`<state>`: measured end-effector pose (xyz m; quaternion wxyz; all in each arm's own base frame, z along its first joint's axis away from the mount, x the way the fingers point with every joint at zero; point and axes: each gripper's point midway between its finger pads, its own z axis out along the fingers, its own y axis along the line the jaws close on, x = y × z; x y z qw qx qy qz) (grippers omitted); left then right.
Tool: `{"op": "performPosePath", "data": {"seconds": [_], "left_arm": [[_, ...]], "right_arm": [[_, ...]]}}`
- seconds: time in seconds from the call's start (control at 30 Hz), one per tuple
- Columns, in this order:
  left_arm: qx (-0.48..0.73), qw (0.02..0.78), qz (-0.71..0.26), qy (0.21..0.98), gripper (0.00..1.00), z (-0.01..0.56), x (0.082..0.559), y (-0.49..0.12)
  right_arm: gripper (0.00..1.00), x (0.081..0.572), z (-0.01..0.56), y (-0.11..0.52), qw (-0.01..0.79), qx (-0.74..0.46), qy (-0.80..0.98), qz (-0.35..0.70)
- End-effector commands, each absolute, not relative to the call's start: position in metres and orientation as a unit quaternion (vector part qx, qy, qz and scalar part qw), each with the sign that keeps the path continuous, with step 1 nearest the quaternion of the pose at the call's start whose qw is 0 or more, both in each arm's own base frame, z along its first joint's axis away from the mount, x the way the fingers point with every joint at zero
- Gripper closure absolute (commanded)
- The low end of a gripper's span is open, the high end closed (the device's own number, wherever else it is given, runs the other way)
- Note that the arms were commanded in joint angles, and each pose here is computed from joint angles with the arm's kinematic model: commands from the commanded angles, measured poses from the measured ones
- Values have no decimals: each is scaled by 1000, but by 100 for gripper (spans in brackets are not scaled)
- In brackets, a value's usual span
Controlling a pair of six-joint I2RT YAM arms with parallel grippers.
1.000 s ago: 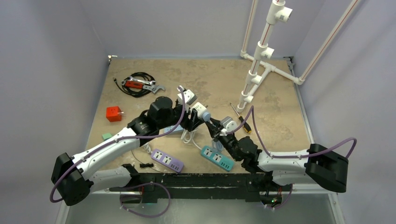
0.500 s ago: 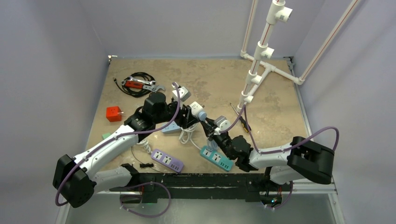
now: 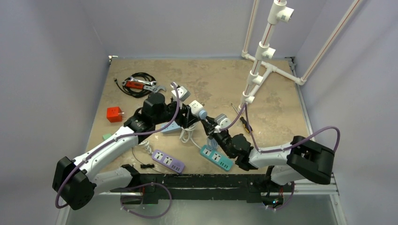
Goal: Pull the plug off the socket
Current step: Remove the plug from the socket.
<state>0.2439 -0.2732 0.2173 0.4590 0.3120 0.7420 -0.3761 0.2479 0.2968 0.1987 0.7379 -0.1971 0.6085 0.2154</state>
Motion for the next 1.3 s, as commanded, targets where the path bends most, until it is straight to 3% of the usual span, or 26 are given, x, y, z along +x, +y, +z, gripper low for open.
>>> {"op": "performPosePath", "data": {"seconds": [0.0,0.27,0.53,0.77,1.0,1.27], "left_arm": [[336,488,-333,734,100,238,238,-274],[284,496,-222,790,100,208,271,-248],[260,498,-175,809,100,198,284,-234],[296,479,-308,767,100,221,262,-264],[345,475,-446,675,100,270,220,-286],[344,471,-528,617,100,305,198,-285]], "right_arm": [[100,252,248,272,774,-129,574,234],[100,234,288,249,796,-116,534,260],[100,222,304,243,803,-125,511,279],[100,234,274,251,788,-118,542,266],[100,259,236,261,770,-127,580,234],[100,279,210,274,747,-140,615,210]]}}
